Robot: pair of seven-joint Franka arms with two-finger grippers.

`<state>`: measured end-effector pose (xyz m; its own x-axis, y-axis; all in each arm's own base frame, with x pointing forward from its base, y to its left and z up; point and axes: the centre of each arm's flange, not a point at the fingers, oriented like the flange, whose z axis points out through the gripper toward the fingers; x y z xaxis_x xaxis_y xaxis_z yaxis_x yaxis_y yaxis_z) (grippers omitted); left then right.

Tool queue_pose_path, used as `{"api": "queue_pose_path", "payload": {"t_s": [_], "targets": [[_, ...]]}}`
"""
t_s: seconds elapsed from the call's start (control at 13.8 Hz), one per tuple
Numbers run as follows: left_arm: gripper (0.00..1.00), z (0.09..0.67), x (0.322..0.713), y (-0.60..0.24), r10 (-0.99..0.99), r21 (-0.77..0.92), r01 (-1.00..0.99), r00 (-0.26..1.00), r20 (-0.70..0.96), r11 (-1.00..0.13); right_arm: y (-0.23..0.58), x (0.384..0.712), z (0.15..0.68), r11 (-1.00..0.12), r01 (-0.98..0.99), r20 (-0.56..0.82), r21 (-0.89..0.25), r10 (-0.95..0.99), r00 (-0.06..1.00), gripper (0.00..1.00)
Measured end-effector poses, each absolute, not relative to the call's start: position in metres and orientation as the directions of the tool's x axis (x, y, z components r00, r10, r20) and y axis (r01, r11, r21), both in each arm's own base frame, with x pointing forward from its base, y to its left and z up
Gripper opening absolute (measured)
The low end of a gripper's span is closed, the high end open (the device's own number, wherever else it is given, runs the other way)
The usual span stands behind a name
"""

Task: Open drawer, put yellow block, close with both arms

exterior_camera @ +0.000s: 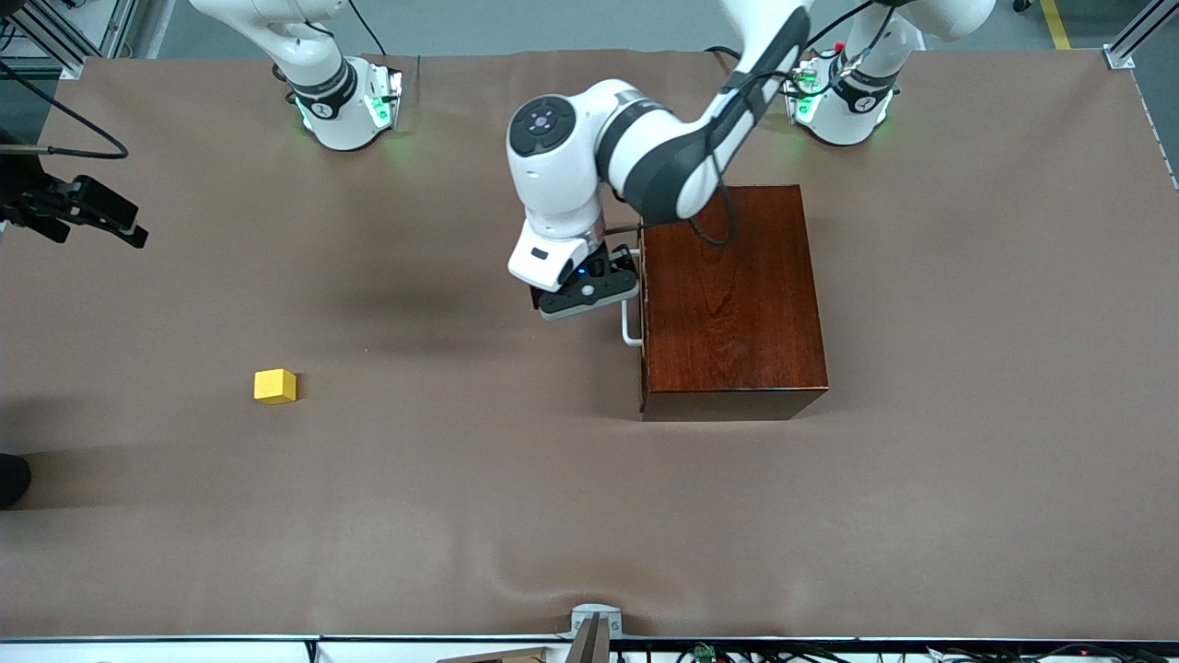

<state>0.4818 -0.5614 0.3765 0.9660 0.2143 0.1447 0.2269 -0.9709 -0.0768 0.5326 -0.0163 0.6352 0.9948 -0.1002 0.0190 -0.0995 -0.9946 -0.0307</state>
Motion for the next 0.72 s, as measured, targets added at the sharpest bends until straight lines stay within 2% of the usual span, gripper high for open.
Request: {"api": "queue_pose_path", "payload": {"t_s": [0.36,0.72], "targets": [[1.0,0.344,0.475,-0.558,0.067,-0.186,0.08,0.995,0.075,-0.979,-0.016,0.533,0.635,-0.996,-0.082,0.019,-0.03,-0.082,0.996,1.0],[1.0,0.32,0.474,-0.555,0.046,-0.231,0.054,0.998,0.042,-0.971,-0.016,0.532,0.635,-0.996,-0.081,0.019,-0.03,-0.081,0.997,1.0]]}}
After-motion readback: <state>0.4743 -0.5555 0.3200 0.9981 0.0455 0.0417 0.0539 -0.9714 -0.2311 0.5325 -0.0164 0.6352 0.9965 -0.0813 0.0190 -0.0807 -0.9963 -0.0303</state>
